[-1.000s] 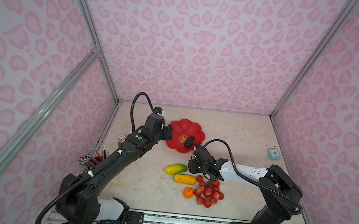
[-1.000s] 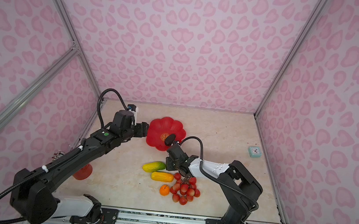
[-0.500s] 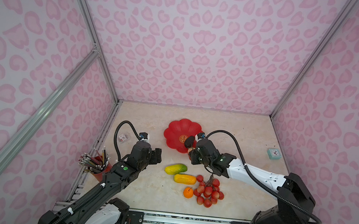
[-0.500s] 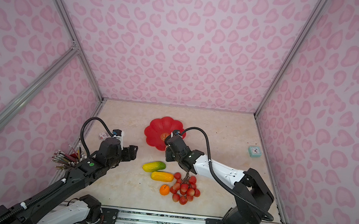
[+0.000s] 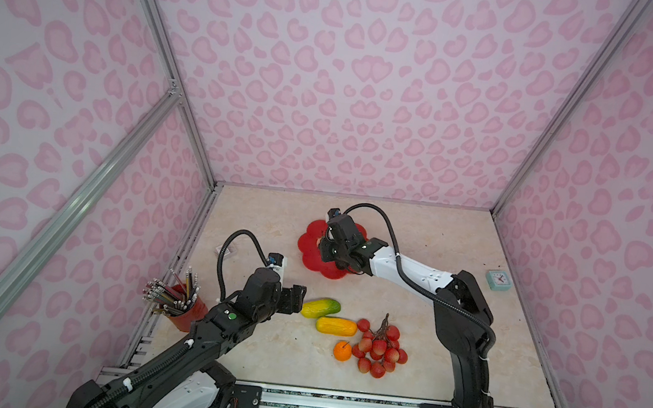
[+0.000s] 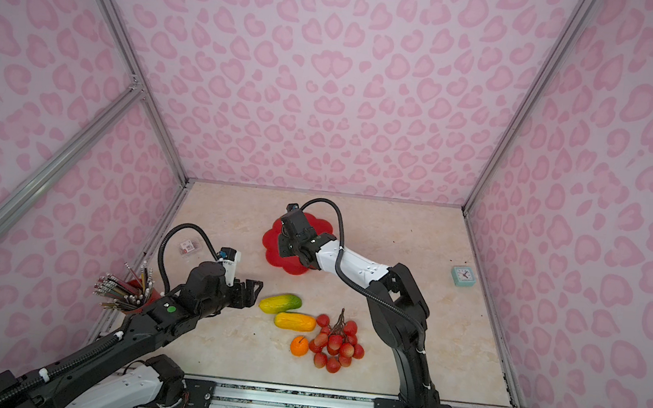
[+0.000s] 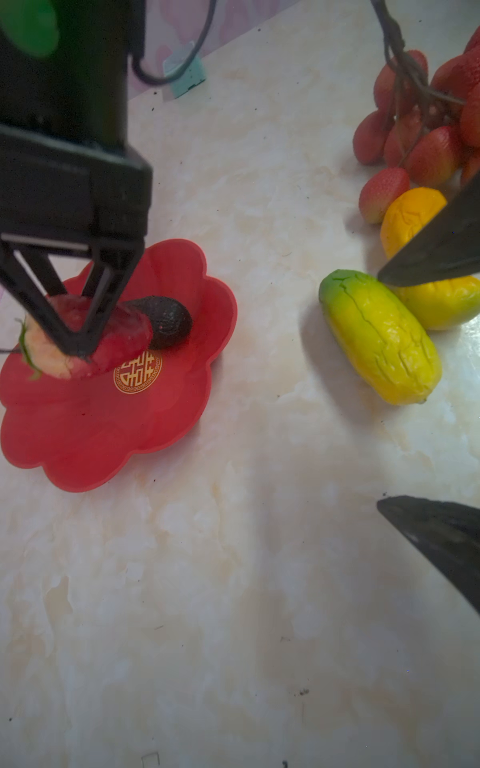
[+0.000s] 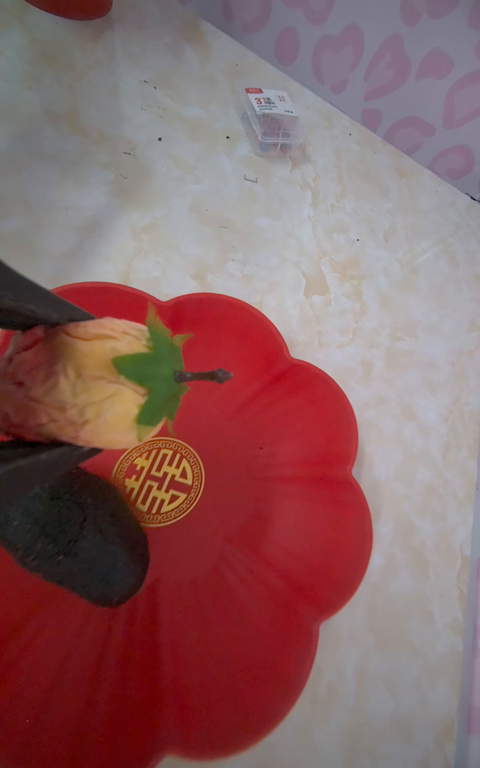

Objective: Place and organize the fake fruits in the fruit bowl
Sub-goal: 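Place the peach in the bowl with right gripper while left reaches for papaya, then carry the green papaya into the red bowl with the left gripper and release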

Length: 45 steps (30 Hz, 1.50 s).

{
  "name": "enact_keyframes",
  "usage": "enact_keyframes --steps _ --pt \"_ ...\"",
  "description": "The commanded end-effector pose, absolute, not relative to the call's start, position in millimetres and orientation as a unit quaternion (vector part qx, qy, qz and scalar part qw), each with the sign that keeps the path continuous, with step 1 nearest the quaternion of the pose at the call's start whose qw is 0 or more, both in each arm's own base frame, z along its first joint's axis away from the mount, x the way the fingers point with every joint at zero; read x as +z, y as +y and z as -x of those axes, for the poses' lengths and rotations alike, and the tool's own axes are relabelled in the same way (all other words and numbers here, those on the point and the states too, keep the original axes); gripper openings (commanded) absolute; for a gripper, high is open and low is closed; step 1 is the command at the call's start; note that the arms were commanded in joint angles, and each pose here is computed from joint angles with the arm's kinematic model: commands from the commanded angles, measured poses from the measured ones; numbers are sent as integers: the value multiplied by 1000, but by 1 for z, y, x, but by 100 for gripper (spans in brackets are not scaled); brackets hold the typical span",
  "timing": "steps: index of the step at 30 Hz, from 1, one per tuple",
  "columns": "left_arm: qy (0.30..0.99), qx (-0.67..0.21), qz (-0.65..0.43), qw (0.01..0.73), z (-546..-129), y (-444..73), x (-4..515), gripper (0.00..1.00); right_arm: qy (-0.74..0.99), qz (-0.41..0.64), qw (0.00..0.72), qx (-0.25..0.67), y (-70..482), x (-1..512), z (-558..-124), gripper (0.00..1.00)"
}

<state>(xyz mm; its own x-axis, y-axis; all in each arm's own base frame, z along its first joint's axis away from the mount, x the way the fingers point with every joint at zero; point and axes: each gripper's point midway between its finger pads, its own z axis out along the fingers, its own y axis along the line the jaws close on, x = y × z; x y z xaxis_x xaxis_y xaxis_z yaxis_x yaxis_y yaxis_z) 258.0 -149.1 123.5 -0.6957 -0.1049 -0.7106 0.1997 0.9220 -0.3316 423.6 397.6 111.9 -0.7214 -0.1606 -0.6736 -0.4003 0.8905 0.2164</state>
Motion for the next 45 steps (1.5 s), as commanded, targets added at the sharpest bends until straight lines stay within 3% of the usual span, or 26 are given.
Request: enact_keyframes --steps 1,7,14,21,29,36,43,45 --pt "896 -199 -40 395 -259 -156 123 80 926 157 303 161 397 80 -424 36" --pt "902 -197 -72 378 -256 -169 113 80 927 131 297 188 397 78 -439 56" --pt "902 -189 -120 370 -262 -186 111 80 892 96 369 242 367 170 -457 74" --pt "907 -179 -176 337 -274 -208 97 79 866 78 423 257 307 217 -431 92" --pt "915 -170 -220 293 -276 -238 72 78 859 33 444 251 252 227 -389 95" --pt "933 -130 -218 254 -273 -232 40 77 851 0 457 259 229 231 -381 95" --pt "937 -105 -202 266 -280 -224 42 40 849 -9 464 253 219 237 -386 94" --pt "934 -100 -196 281 -283 -221 53 37 849 -12 464 252 217 236 -387 94"
